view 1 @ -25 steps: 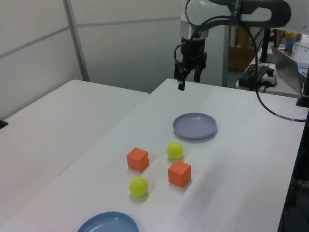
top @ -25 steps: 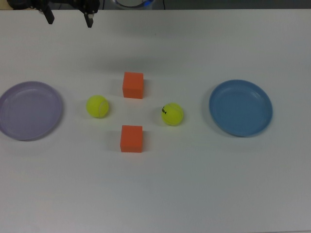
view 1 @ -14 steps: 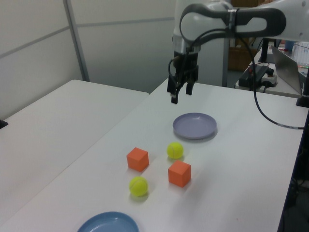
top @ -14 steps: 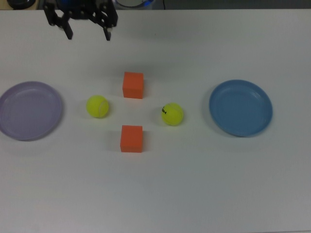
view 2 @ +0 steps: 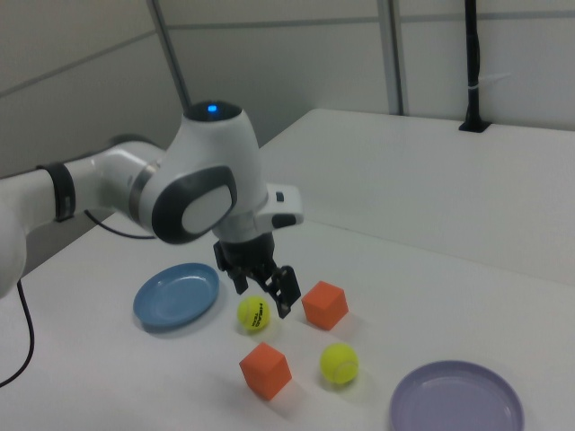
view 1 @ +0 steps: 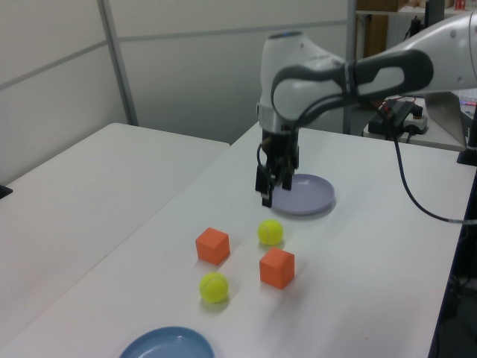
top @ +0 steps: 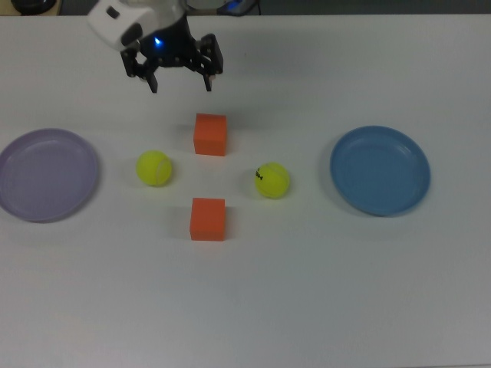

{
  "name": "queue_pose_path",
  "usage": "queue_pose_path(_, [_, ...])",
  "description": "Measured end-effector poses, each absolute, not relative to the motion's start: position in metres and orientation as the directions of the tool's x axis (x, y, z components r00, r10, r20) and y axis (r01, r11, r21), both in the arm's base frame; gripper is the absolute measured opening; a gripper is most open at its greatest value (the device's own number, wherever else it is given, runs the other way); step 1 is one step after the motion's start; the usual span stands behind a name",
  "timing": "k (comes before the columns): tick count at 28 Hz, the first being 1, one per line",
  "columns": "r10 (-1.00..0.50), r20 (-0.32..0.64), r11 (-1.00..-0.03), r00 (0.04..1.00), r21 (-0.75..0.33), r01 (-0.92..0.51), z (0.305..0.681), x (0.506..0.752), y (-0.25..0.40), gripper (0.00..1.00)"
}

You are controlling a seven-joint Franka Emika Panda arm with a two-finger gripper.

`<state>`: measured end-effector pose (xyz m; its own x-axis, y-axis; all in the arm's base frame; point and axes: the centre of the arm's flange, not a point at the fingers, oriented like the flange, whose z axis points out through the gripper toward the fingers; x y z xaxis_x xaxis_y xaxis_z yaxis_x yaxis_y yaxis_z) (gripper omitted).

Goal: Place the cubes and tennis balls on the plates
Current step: 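Lower the open gripper toward the first orange cube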

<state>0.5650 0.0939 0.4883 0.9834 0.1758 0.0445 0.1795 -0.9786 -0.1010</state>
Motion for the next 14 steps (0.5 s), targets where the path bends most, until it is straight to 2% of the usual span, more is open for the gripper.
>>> queue_pose_path(6, [0.185,0.037,-0.977,0.982,-0.097,0.188,0.445,0.554,0.100,1.00])
queue_pose_path(14, [0.197,0.040,-0.975,0.980,-0.093,0.200,0.412,0.543,0.109,1.00])
